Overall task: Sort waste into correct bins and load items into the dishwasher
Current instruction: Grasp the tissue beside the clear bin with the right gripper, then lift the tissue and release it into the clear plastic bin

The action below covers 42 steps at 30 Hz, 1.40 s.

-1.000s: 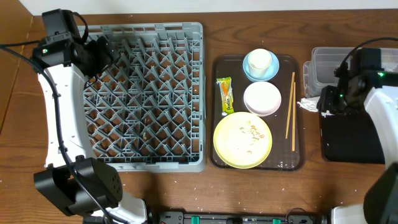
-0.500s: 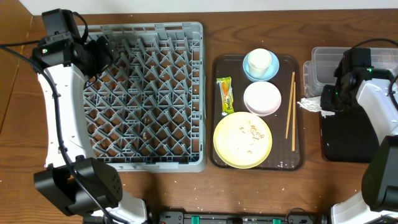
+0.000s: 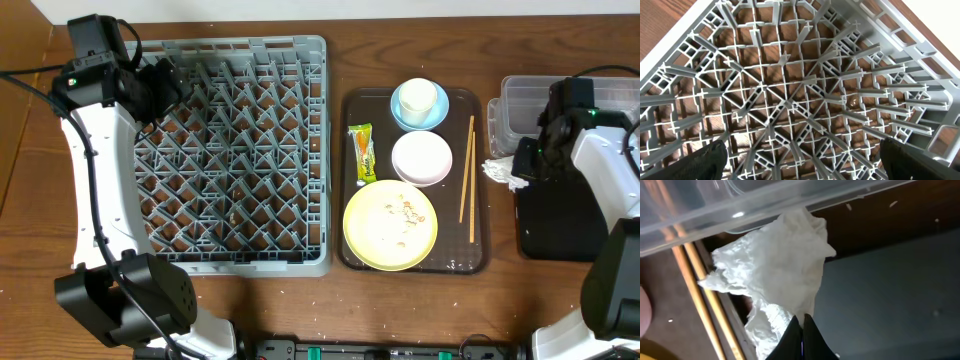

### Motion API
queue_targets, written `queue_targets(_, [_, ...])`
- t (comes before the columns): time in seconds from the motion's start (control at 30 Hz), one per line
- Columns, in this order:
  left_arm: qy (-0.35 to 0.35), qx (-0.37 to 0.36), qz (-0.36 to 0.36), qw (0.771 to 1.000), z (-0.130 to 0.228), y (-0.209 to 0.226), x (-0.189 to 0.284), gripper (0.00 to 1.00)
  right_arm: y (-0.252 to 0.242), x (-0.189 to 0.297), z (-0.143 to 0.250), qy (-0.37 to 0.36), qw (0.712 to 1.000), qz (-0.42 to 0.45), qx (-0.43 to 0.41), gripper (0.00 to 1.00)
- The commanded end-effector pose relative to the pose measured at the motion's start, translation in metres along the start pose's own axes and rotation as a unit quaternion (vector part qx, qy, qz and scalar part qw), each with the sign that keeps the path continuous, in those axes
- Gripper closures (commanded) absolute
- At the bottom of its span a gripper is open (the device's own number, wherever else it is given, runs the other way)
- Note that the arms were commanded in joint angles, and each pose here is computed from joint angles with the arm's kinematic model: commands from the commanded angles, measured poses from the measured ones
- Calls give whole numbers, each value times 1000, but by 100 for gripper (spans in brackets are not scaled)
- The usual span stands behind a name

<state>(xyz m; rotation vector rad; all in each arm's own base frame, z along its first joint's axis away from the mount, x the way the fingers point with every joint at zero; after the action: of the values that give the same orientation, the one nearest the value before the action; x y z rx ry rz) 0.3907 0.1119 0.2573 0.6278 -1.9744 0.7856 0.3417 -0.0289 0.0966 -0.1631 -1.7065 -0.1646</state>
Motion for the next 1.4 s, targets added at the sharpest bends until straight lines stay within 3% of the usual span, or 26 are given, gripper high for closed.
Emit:
queue_targets(0.0, [-11,3,1,1000,-1,1,9,2,5,1,1,0,1000,-12,-27,99])
queue_targets(0.17, [-10,3,1,1000,-1,1,9,2,22,31,-11,-37,996,-78,-12,99])
queue_targets(0.47, [-10,3,1,1000,-1,1,9,2,41,148,-37,-198,967,-156,20,99])
queue_targets(0.67, [-11,3,1,1000,-1,1,9,2,40,183,-50,-265,950,-160,26,99])
queue_targets(1.0, [-10,3,1,1000,-1,1,9,2,-10,225,-107,-429,899,-85,-8,99])
queue_targets(1.13, [-10,3,1,1000,-1,1,9,2,-21,224,-116,-442,894,-75,-11,99])
queue_targets(1.37, [-10,3,1,1000,-1,1,9,2,-23,160,-141,-389,919,-67,0,98])
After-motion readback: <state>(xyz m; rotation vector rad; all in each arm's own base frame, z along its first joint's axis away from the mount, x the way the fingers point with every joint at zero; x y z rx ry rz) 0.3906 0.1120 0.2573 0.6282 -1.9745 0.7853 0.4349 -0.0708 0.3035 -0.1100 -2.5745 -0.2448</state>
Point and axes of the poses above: each gripper's point midway between its finger pads, its own x axis back along the fingers, its own y axis along the line the jaws close on, z = x × y, the point moved 4 cm from there along x, back along the fingers, and after that the axes turned 8 degrees about x, right-handed, at the moved point
